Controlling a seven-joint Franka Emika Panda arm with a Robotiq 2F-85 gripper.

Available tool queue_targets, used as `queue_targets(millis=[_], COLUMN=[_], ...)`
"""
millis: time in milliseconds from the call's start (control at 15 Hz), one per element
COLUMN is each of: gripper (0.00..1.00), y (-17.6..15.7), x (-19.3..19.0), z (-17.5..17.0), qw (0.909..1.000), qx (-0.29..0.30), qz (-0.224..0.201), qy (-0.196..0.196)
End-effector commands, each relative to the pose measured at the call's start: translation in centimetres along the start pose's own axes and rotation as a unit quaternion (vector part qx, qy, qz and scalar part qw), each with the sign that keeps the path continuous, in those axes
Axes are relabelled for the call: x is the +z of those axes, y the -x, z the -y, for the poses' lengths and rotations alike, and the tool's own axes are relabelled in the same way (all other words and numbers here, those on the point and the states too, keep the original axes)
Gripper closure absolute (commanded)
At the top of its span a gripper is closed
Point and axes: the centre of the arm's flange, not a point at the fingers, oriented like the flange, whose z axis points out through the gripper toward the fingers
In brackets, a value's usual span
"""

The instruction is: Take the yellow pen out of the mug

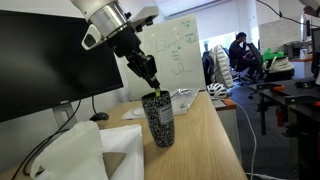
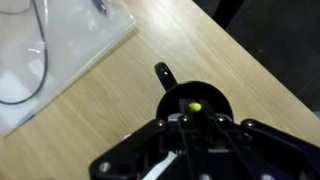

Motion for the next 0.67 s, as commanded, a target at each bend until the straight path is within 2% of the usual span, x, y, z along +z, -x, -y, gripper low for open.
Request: queue_targets(millis=[0,267,600], gripper=[0.85,0.93,0.95], y=[3.2,6.3,11.2], x=[-1.8,-4.5,-7.6], z=[0.3,0.3,0.4], qw=[0.9997,0.9984,0.9943], qx=[0.009,0.021,0.04], qz=[-0.023,-0.051,-0.096], qy=[-0.009,-0.013,-0.023])
